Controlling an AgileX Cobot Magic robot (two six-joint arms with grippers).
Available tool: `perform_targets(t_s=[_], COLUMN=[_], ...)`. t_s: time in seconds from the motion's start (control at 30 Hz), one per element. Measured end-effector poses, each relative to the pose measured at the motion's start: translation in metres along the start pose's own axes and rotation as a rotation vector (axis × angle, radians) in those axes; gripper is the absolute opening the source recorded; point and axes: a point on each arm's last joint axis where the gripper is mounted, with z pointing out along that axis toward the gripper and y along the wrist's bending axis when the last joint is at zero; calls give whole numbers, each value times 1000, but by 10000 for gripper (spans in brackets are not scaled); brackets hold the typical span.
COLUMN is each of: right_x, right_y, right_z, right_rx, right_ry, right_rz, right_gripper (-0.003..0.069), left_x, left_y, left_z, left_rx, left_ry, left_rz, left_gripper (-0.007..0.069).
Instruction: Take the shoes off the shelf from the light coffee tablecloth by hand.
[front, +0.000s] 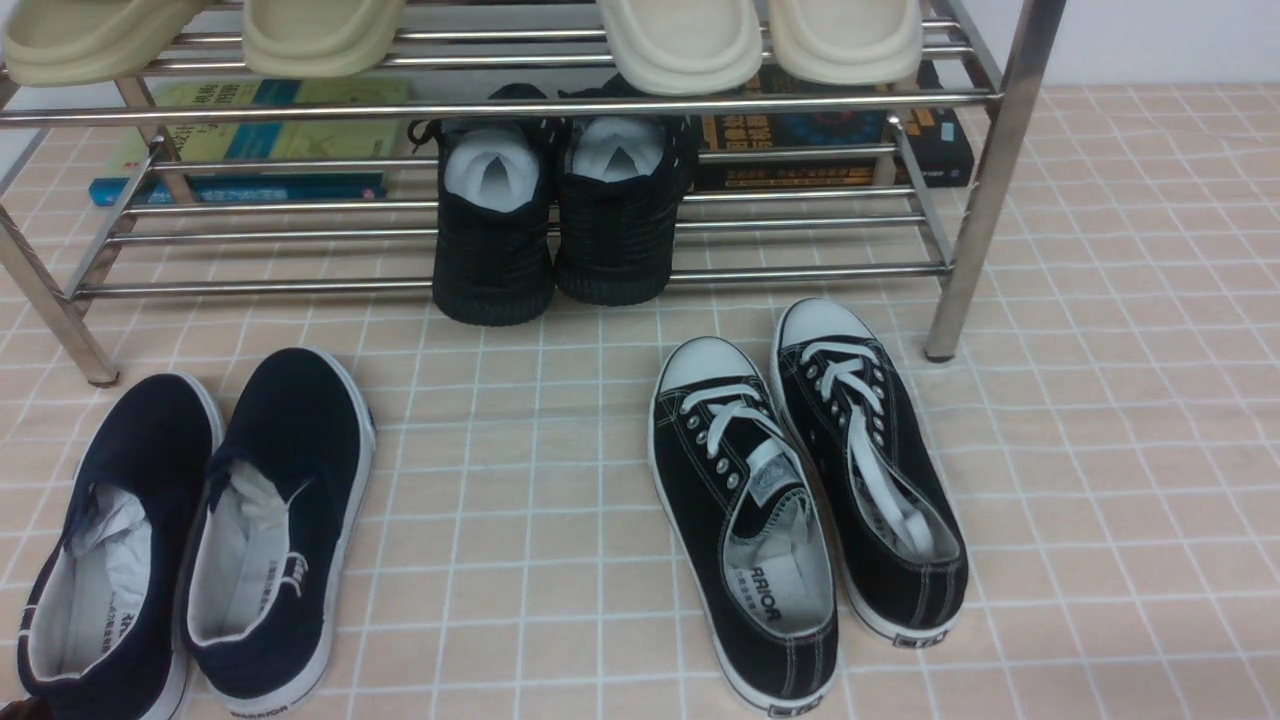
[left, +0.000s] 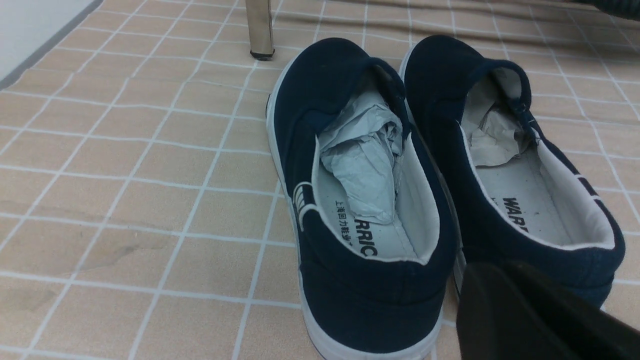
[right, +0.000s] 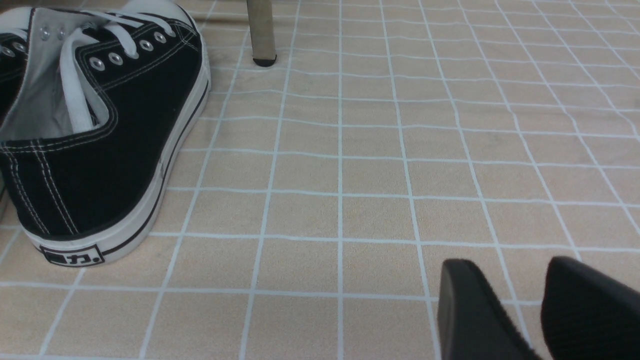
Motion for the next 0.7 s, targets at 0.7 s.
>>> perform_targets(t_s=[0.7], right_x=[0], right_y=[0], right_z=[0], right_rx=[0], right_ry=[0], right_rz=[1], right_gripper=[240], left_x=[0], left_y=[0], left_z=[0], left_rx=[-2], left_ry=[6], left_rz=[1], left_gripper=[54])
